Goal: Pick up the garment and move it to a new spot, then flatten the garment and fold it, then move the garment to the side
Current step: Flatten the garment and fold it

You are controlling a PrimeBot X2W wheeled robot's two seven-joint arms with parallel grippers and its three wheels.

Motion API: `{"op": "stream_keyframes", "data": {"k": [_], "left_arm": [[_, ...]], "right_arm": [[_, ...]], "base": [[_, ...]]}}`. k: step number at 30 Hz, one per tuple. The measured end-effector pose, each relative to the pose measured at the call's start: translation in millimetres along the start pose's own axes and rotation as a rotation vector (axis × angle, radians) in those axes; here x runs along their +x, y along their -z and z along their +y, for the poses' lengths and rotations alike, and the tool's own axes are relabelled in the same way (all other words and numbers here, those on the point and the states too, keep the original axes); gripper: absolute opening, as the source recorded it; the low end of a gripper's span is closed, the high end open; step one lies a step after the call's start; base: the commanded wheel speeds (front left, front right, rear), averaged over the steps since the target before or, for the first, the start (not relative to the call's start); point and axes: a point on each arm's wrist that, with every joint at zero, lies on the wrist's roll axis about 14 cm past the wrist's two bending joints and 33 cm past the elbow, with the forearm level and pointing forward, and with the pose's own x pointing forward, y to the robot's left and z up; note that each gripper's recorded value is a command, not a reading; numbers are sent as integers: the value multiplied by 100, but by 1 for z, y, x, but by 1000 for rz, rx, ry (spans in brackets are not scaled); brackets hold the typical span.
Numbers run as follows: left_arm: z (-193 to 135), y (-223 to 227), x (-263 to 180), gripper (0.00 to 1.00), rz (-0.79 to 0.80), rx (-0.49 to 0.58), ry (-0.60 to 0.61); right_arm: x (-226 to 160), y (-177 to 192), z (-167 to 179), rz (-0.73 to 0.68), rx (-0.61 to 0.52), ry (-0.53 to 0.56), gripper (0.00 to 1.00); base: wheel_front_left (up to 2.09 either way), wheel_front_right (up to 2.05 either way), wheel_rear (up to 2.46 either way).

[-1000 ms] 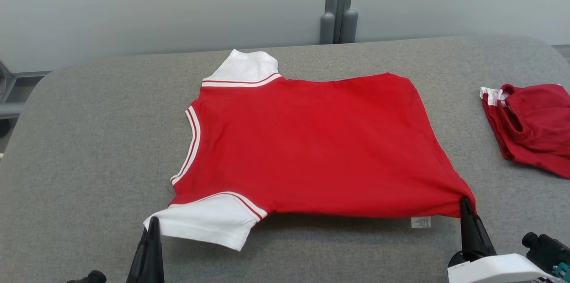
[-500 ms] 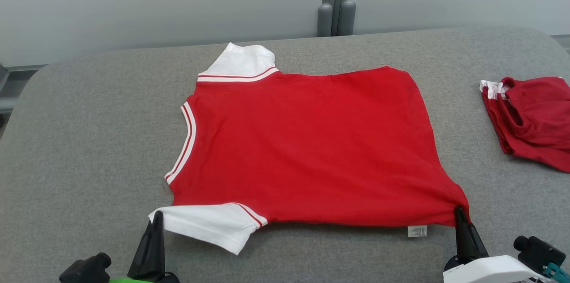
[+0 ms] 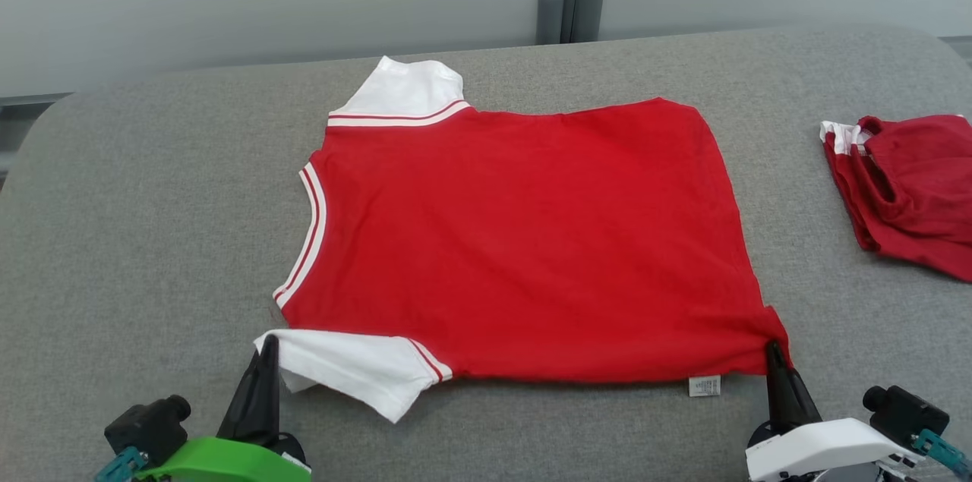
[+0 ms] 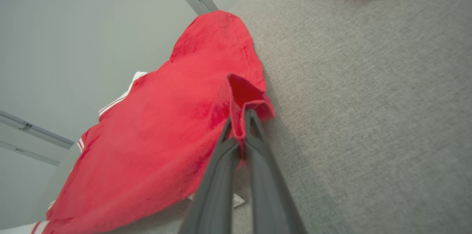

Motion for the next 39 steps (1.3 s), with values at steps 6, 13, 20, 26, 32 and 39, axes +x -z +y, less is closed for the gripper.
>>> {"op": "stream_keyframes", "data": {"k": [6, 13, 20, 26, 32, 39], "left_arm": [[-34, -9, 22, 0, -32, 13, 94], [-77, -24, 26, 0, -107, 36, 191], [-98, -34, 29, 0, -160, 72, 223], [-100, -38, 44, 0, -170, 62, 205], [-85, -30, 63, 0, -134, 65, 147], [-63, -21, 81, 0, -96, 59, 68]], "right_arm": [[8, -3, 6, -8, 7, -16, 0], [15, -11, 17, -13, 13, -46, 0], [26, -17, 24, -4, 29, -62, 0], [44, -21, 19, 19, 45, -36, 0], [62, -21, 16, 58, 49, -17, 0], [79, -19, 17, 91, 48, -9, 0]], "base": [[0, 0, 0], [0, 0, 0], [0, 0, 0], [0, 0, 0], [0, 0, 0], [0, 0, 0]]}}
